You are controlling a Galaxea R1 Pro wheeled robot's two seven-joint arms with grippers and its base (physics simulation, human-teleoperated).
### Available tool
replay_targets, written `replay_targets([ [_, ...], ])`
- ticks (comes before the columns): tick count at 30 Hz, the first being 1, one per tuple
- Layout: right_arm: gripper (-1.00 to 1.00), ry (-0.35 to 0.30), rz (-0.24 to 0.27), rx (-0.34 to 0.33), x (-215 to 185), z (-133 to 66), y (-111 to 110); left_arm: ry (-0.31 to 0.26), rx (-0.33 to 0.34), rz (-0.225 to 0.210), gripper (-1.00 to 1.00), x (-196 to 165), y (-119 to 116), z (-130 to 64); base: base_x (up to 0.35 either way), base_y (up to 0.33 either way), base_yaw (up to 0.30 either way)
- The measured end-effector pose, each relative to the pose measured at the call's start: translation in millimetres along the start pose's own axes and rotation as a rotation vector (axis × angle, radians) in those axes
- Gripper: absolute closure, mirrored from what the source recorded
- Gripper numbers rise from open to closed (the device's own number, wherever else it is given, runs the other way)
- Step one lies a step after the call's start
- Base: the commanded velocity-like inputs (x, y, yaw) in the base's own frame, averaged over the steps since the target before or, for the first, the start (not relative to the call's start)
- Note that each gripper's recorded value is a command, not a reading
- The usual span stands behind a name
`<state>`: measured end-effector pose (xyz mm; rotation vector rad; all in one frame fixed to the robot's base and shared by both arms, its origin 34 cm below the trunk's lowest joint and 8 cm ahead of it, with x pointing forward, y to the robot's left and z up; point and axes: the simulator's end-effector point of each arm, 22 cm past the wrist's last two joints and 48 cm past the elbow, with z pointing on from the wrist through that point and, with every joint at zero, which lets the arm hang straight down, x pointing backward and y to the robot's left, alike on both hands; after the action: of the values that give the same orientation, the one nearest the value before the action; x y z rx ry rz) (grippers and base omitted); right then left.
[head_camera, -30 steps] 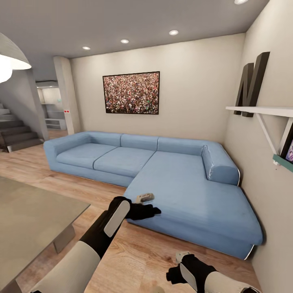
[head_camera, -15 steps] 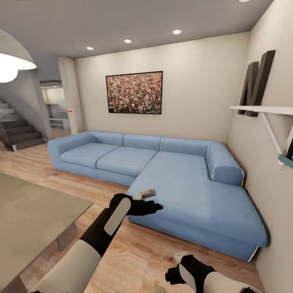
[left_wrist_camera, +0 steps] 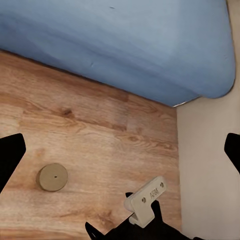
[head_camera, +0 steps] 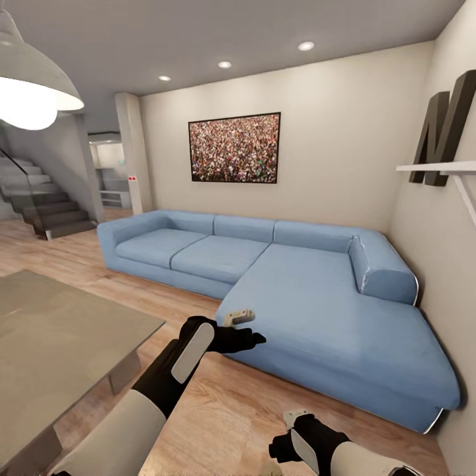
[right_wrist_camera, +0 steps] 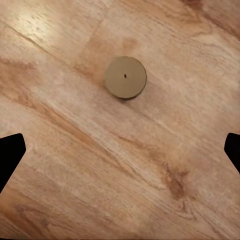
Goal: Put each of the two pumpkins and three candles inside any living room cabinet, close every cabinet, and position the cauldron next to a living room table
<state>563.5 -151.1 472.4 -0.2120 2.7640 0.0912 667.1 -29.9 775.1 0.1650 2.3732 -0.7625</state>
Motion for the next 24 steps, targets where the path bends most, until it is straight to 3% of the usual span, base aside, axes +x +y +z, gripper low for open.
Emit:
replay_targets([
  [6,-1.00,0.000,0.001,0.000,6.3,10.8,0.0,0.000,0.001,0.000,-1.00,9.2,5.1,6.8,0.000,0.000,0.018],
  [24,-1.00,0.023,0.001,-0.004,35.1,50.7,0.9,0.018,0.004,-0.014,-1.00,43.6,26.6,35.6,0.000,0.000,0.149],
])
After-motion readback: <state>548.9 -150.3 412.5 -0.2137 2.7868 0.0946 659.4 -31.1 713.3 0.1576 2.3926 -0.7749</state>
